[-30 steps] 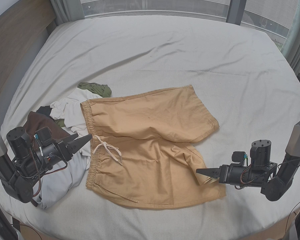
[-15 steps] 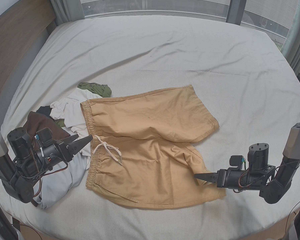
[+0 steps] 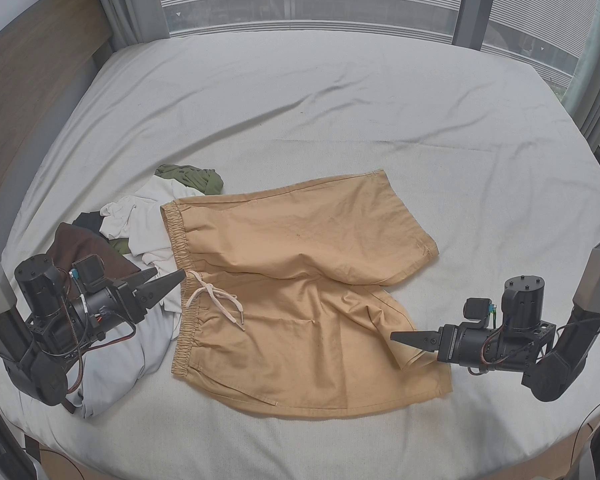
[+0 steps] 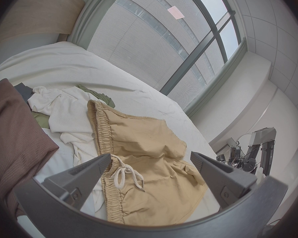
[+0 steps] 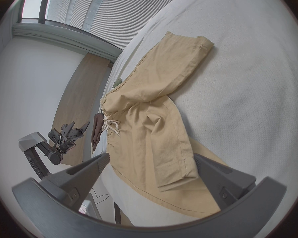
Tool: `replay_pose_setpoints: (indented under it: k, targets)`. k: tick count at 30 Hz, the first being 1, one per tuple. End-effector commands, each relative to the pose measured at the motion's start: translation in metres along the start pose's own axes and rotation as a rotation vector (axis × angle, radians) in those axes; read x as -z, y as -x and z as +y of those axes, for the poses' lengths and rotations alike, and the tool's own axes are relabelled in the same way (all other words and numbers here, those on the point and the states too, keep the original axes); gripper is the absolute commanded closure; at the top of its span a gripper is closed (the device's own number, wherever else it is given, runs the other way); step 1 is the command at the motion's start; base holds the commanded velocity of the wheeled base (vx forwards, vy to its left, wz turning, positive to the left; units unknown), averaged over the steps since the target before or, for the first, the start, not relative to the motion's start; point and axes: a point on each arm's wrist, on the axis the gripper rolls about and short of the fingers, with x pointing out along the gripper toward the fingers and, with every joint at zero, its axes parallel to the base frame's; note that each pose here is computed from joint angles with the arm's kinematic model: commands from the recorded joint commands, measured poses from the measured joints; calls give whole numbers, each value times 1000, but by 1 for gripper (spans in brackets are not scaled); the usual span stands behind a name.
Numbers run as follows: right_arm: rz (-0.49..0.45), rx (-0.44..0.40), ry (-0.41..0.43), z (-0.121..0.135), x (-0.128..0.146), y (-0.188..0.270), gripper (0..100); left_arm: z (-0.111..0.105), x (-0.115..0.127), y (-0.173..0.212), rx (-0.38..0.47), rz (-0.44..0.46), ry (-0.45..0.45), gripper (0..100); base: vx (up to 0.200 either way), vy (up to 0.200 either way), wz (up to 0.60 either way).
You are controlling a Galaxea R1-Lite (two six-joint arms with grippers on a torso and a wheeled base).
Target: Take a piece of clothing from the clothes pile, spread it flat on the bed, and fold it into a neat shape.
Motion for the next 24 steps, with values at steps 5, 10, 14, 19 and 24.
replay_pose_setpoints:
  k: [5,10,14,19,24]
  targets:
    - [-1,2,-1,-1,-1,0,100,0,0,-1,1,-1,-1,0,0,0,0]
    - [-13,14,-6,-5,-3,2,100,0,-1,-1,1,-3,-2,0,0,0,0]
    - [-42,23,-4,-9,-10,3,100,0,0,-1,2,-1,-1,0,0,0,0]
    - [-127,39,8,-18,-33,5,100,1,2,-2,1,6,4,0,0,0,0]
    - [-189,54,18,-26,-51,7,100,1,3,-3,2,11,-2,0,0,0,0]
